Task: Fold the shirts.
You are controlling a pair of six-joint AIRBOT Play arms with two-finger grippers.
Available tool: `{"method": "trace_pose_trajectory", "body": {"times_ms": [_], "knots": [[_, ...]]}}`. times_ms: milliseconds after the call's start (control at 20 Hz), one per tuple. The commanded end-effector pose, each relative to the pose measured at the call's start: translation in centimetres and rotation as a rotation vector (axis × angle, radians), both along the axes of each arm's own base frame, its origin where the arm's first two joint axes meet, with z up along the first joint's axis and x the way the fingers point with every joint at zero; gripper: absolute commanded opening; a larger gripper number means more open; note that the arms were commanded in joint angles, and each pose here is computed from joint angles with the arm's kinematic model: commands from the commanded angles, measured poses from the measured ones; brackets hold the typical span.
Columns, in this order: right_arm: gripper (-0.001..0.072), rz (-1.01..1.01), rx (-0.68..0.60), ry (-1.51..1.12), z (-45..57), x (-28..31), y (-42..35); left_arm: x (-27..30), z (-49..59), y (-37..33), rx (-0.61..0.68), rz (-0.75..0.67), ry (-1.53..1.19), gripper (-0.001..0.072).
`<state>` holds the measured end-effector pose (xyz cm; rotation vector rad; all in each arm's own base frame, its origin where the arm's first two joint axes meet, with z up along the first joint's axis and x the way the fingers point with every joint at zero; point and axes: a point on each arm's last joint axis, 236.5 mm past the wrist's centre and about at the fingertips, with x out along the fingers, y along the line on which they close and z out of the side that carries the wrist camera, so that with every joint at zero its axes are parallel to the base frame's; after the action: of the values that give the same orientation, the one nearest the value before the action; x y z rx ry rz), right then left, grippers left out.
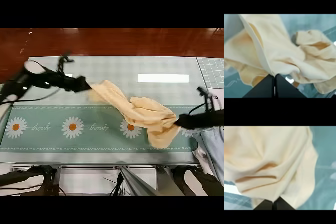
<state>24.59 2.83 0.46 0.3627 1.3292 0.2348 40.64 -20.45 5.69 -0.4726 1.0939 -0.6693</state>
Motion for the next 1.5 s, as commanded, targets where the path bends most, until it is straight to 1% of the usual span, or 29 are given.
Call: {"method": "trace_pose_trajectory", "body": {"times_ms": [0, 150, 300, 450, 550, 700, 800, 850, 900, 1000, 1100, 1150, 1250, 1350, 1450], "knots": [[0.0019, 0.053, -0.062, -0.245, 11.0, 4.3, -0.6, 0.7, 16.3, 3.8, -0.027, 0.093, -0.398, 0.0019], [0.0018, 0.048, -0.121, -0.559, 23.2, 7.0, -0.7, -3.7, 31.3, 6.3, -0.033, 0.160, -0.769, 0.0019], [0.0018, 0.024, -0.182, -0.783, 32.8, 6.2, -0.5, -10.1, 40.4, 7.6, 0.004, 0.198, -1.023, 0.0019], [0.0018, 0.001, -0.200, -0.894, 38.4, 3.8, 0.2, -15.1, 44.1, 9.4, 0.070, 0.290, -1.131, 0.0019], [0.0018, 0.017, -0.213, -0.908, 39.6, 2.1, 0.7, -17.3, 43.4, 10.7, 0.140, 0.338, -1.104, 0.0018], [0.0018, 0.034, -0.234, -0.805, 37.7, -0.2, 0.7, -19.0, 37.6, 12.5, 0.290, 0.339, -0.880, 0.0018], [0.0018, 0.042, -0.260, -0.669, 35.1, -1.8, 0.0, -20.1, 33.0, 13.4, 0.382, 0.294, -0.694, 0.0018], [0.0017, 0.034, -0.257, -0.620, 34.2, -2.1, -0.3, -20.5, 31.3, 13.4, 0.404, 0.265, -0.625, 0.0018], [0.0017, 0.027, -0.246, -0.597, 33.7, -2.0, -0.3, -20.6, 30.1, 13.4, 0.414, 0.246, -0.576, 0.0018], [0.0017, 0.056, -0.185, -0.522, 31.9, -1.6, 0.5, -20.2, 27.6, 13.5, 0.423, 0.223, -0.491, 0.0018], [0.0017, 0.094, -0.113, -0.401, 28.2, -0.6, 1.3, -19.4, 23.8, 13.6, 0.421, 0.208, -0.373, 0.0018], [0.0017, 0.111, -0.107, -0.303, 25.0, -0.3, 1.3, -19.0, 21.5, 13.7, 0.422, 0.195, -0.306, 0.0019], [0.0017, 0.156, -0.146, -0.074, 17.9, -0.5, 1.0, -18.2, 16.0, 14.0, 0.428, 0.175, -0.163, 0.0019], [0.0017, 0.254, -0.227, 0.134, 10.7, -0.8, 0.9, -16.5, 10.9, 14.4, 0.427, 0.194, -0.079, 0.0019], [0.0018, 0.328, -0.269, 0.223, 6.4, 0.8, 1.1, -14.3, 6.3, 14.7, 0.416, 0.219, -0.023, 0.0019]]}}
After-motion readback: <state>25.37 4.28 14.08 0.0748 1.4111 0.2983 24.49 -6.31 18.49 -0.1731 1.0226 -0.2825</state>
